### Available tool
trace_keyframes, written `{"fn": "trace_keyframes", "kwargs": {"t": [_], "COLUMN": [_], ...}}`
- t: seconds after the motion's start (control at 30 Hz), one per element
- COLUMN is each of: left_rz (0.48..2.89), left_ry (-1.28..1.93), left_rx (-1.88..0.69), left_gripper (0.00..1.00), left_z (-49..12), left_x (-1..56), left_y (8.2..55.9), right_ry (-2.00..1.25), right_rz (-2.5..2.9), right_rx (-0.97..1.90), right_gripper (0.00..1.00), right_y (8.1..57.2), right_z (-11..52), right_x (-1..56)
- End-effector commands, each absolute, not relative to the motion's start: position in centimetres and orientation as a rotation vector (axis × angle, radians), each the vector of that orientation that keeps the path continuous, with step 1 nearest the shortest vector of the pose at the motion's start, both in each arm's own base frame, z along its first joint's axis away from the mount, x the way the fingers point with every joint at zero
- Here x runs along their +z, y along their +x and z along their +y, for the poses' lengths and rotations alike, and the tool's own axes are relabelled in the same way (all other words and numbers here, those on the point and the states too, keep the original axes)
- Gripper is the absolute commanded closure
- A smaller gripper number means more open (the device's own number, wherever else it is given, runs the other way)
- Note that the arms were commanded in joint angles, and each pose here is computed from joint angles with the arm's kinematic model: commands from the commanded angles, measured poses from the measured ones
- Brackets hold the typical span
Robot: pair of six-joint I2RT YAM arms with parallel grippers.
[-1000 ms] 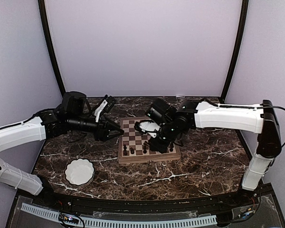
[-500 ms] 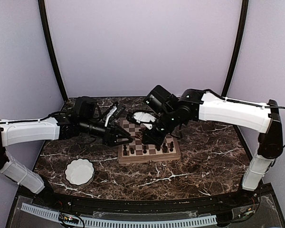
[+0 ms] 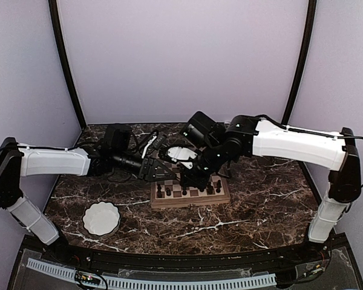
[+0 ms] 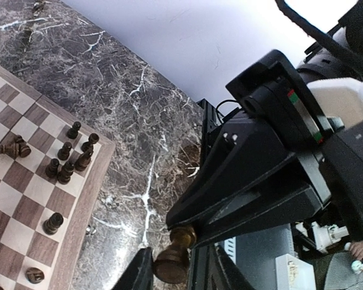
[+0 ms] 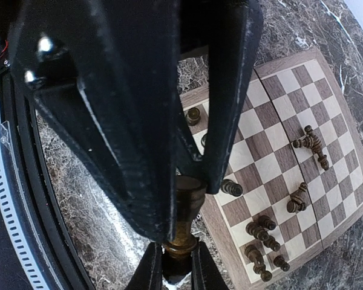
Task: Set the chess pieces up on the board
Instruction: Pass from the right arm to the left, then pass from the left arm to the right
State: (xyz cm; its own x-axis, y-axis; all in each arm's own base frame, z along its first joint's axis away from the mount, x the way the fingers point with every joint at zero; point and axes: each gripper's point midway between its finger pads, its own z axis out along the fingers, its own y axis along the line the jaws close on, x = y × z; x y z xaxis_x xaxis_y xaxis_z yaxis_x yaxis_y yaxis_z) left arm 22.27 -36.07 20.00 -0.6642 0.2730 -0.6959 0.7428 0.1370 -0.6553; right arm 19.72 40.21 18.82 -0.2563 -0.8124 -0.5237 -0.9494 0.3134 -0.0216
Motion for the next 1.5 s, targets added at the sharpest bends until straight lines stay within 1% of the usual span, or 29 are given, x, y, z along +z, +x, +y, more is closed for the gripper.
{"fn": "trace_keyframes", "kwargs": {"t": [0.0, 0.2, 0.27, 0.33, 0.4, 0.43, 0.47, 0.5, 0.53, 0.57, 0.6, 0.7, 0.83, 0.93, 1.2, 1.47], "left_rz": [1.946, 1.95, 1.946, 1.938, 1.916, 1.855, 1.865, 1.803, 1.806, 1.748, 1.746, 1.651, 1.573, 1.535, 1.535, 1.534], "left_ry": [1.016, 1.019, 1.015, 0.994, 0.939, 0.914, 0.857, 0.818, 0.761, 0.716, 0.667, 0.529, 0.435, 0.421, 0.406, 0.402], "left_rx": [-1.656, -1.693, -1.708, -1.715, -1.724, -1.707, -1.725, -1.698, -1.713, -1.681, -1.69, -1.677, -1.707, -1.739, -1.779, -1.811], "left_gripper": [0.73, 0.9, 0.95, 0.98, 0.99, 0.99, 0.99, 0.99, 0.99, 0.99, 0.99, 0.99, 0.99, 0.99, 1.0, 1.0], "left_z": [-36.7, -36.7, -36.7, -36.5, -36.1, -35.8, -35.6, -35.2, -35.1, -34.8, -34.7, -34.4, -34.3, -34.5, -34.8, -34.9], "left_x": [21.8, 21.7, 21.7, 22.1, 23.1, 24.4, 24.9, 26.2, 26.8, 28.1, 28.5, 30.7, 31.9, 32.6, 32.1, 31.4], "left_y": [21.8, 21.9, 22.0, 22.6, 23.6, 24.6, 25.2, 26.4, 27.0, 28.2, 28.6, 30.6, 32.0, 32.4, 32.6, 32.6], "right_ry": [-1.557, -1.552, -1.542, -1.501, -1.411, -1.338, -1.261, -1.171, -1.073, -0.975, -0.87, -0.619, -0.496, -0.51, -0.633, -0.649], "right_rz": [2.097, 2.093, 2.086, 2.087, 2.067, 2.063, 2.057, 2.053, 2.056, 2.051, 2.047, 2.022, 1.991, 1.983, 1.964, 1.94], "right_rx": [0.404, 0.392, 0.356, 0.31, 0.289, 0.319, 0.37, 0.44, 0.541, 0.64, 0.735, 0.969, 1.161, 1.242, 1.462, 1.527], "right_gripper": [0.94, 0.94, 0.91, 0.82, 0.7, 0.63, 0.57, 0.53, 0.49, 0.45, 0.44, 0.42, 0.41, 0.39, 0.35, 0.37], "right_y": [19.5, 19.4, 19.7, 20.4, 21.5, 22.1, 22.7, 23.5, 24.1, 24.9, 25.9, 28.5, 30.4, 30.8, 30.6, 31.5], "right_z": [40.8, 40.8, 40.4, 39.9, 39.1, 38.8, 38.4, 38.0, 37.6, 37.1, 36.5, 34.7, 34.5, 35.6, 39.1, 40.5], "right_x": [20.0, 20.0, 20.2, 20.7, 22.3, 23.5, 24.7, 26.0, 27.3, 28.6, 29.7, 31.9, 32.6, 32.6, 32.2, 32.3]}}
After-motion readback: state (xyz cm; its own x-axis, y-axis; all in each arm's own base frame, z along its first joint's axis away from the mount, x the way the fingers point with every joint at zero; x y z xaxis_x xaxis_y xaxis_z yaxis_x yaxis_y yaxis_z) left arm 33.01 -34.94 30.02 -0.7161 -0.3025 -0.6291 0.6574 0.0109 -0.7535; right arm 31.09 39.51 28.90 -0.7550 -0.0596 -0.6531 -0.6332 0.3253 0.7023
